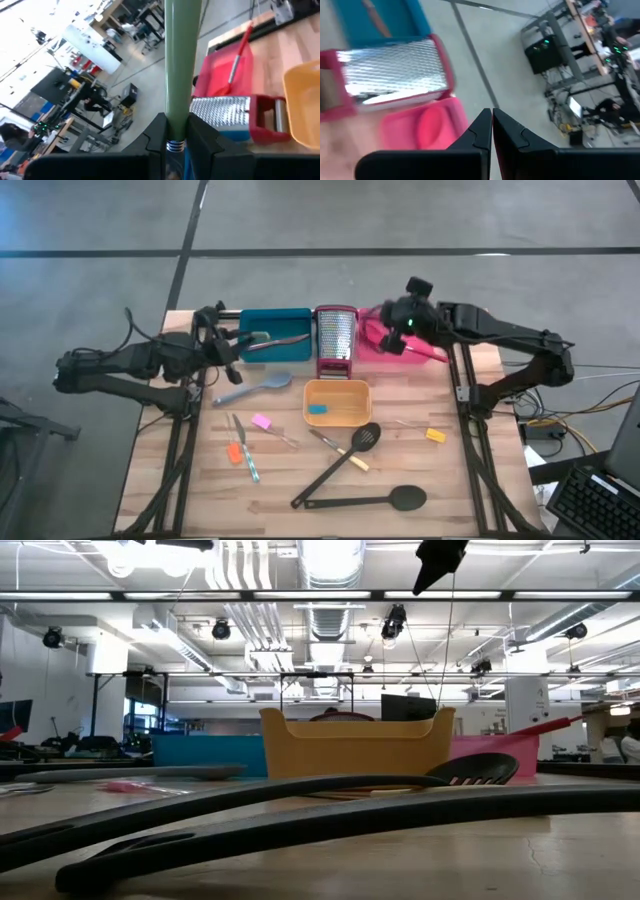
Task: Pick & Place Kitchen Items
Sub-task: Put the green table knife into the blue bin
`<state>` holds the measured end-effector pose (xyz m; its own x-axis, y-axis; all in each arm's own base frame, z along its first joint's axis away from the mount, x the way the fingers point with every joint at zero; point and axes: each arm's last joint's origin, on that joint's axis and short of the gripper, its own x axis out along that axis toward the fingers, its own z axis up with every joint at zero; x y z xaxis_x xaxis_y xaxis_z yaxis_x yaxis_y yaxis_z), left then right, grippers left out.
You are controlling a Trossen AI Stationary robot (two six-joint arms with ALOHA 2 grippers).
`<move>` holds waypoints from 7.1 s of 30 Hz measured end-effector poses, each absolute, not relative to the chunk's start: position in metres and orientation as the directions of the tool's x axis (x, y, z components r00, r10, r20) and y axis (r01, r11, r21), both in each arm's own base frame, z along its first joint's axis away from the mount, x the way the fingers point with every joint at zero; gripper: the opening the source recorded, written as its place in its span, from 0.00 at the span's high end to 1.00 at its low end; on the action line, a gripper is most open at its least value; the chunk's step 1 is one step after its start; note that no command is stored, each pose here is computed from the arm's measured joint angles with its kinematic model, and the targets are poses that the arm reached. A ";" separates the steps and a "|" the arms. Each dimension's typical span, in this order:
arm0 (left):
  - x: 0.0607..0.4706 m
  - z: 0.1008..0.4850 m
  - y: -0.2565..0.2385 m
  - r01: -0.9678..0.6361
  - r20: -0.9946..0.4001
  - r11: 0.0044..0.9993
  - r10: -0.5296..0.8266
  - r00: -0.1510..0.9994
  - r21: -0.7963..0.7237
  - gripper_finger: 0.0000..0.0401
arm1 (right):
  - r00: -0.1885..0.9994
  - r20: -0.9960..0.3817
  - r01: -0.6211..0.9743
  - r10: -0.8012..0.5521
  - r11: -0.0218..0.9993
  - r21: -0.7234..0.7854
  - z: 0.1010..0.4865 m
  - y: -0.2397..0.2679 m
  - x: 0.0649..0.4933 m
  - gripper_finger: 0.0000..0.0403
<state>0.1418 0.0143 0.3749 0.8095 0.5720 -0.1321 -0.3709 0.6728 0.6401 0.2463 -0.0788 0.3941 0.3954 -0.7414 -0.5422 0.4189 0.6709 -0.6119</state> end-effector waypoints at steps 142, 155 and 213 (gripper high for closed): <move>0.187 0.242 0.006 0.075 0.428 0.943 -0.217 0.877 0.324 0.49 | 0.874 -0.397 0.132 -0.281 0.922 -0.364 0.318 0.028 0.416 0.85; 0.193 0.239 0.009 0.028 0.359 0.957 -0.136 0.923 0.289 0.48 | 0.490 -0.843 0.100 -0.221 0.975 -0.197 0.316 0.024 0.338 0.85; 0.341 0.281 0.024 0.208 -0.603 0.945 -0.013 0.798 0.254 0.52 | 0.123 -0.985 0.197 -0.120 0.976 -0.094 0.281 0.028 0.322 0.85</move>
<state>0.3410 0.0243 0.2809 0.7976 -0.0134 -0.6030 0.2077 0.9447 0.2537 0.3217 0.0284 0.2810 0.1228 -0.1195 -0.9852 0.1968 0.9759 -0.0939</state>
